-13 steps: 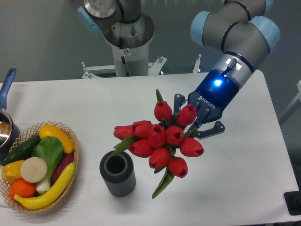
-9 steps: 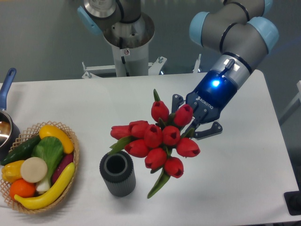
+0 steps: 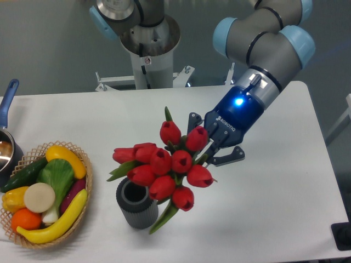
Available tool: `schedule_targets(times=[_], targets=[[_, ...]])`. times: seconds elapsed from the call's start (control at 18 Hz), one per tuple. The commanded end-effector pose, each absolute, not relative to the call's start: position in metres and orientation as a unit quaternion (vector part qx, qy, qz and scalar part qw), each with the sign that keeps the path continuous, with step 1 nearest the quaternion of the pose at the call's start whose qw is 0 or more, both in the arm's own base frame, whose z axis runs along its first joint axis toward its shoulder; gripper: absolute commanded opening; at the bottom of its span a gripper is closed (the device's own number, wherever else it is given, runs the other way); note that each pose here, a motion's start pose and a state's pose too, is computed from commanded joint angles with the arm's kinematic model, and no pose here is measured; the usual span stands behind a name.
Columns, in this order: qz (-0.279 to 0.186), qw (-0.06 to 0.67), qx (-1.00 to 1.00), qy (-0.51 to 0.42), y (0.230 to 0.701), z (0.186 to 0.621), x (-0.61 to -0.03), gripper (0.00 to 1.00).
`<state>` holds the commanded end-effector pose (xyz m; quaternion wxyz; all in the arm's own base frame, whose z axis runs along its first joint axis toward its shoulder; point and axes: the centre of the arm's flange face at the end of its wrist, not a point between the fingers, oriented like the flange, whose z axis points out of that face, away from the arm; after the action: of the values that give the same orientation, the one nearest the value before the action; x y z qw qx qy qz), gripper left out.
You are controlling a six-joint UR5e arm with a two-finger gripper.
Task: Insert the flowers into the vase
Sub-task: 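Move the held red tulips over the dark grey vase, then lower the tulip stems down into the dark grey vase opening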
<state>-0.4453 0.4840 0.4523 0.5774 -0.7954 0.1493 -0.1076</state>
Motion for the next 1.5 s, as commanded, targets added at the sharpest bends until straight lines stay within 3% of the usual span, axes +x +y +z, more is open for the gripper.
schedule_targets(times=[0.61,1.5], targets=[[-0.175,0.640,-0.729,0.170,0.510,0.439,-0.410,0.15],[-0.222,0.626,-0.729,0.166,0.529,0.396,-0.374,0.15]])
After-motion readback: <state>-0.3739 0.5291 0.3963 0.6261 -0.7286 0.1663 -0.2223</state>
